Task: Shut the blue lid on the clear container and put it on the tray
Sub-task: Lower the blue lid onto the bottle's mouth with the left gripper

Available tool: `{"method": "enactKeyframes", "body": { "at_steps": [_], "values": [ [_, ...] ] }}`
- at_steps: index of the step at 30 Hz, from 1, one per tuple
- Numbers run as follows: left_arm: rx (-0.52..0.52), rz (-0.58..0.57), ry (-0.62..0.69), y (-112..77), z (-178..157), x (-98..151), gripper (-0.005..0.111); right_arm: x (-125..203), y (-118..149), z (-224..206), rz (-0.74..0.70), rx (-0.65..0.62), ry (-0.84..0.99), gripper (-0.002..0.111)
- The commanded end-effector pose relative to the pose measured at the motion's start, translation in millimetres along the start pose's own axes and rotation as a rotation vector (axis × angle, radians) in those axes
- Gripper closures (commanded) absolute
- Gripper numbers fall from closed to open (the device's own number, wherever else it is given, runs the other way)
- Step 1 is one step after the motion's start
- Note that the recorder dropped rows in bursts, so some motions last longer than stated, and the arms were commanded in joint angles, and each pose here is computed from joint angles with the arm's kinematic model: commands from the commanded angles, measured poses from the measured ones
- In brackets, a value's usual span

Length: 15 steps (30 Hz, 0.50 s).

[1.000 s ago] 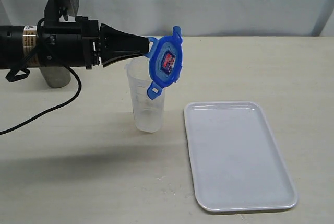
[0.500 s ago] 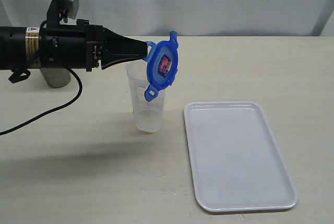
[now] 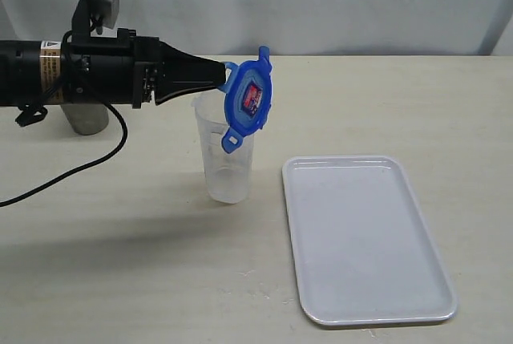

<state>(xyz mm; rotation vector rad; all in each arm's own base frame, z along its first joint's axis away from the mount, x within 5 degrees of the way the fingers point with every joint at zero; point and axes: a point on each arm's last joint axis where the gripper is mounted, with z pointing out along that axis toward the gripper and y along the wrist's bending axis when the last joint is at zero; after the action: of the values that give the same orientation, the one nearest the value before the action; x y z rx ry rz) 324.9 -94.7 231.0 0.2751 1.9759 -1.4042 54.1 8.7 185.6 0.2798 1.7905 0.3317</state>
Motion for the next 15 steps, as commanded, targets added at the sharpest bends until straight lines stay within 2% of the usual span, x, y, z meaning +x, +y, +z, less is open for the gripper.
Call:
{"method": "enactKeyframes", "body": {
  "at_steps": [1,15],
  "values": [
    [-0.022,0.004,-0.018,2.0,-0.2,-1.5,0.107,1.0,-0.5,0.1,0.002,0.002,0.000,0.104],
    [-0.049,0.033,-0.027,4.4,-0.3,-2.4,0.107,1.0,-0.5,0.1,0.002,0.002,0.000,0.104]
  ]
}}
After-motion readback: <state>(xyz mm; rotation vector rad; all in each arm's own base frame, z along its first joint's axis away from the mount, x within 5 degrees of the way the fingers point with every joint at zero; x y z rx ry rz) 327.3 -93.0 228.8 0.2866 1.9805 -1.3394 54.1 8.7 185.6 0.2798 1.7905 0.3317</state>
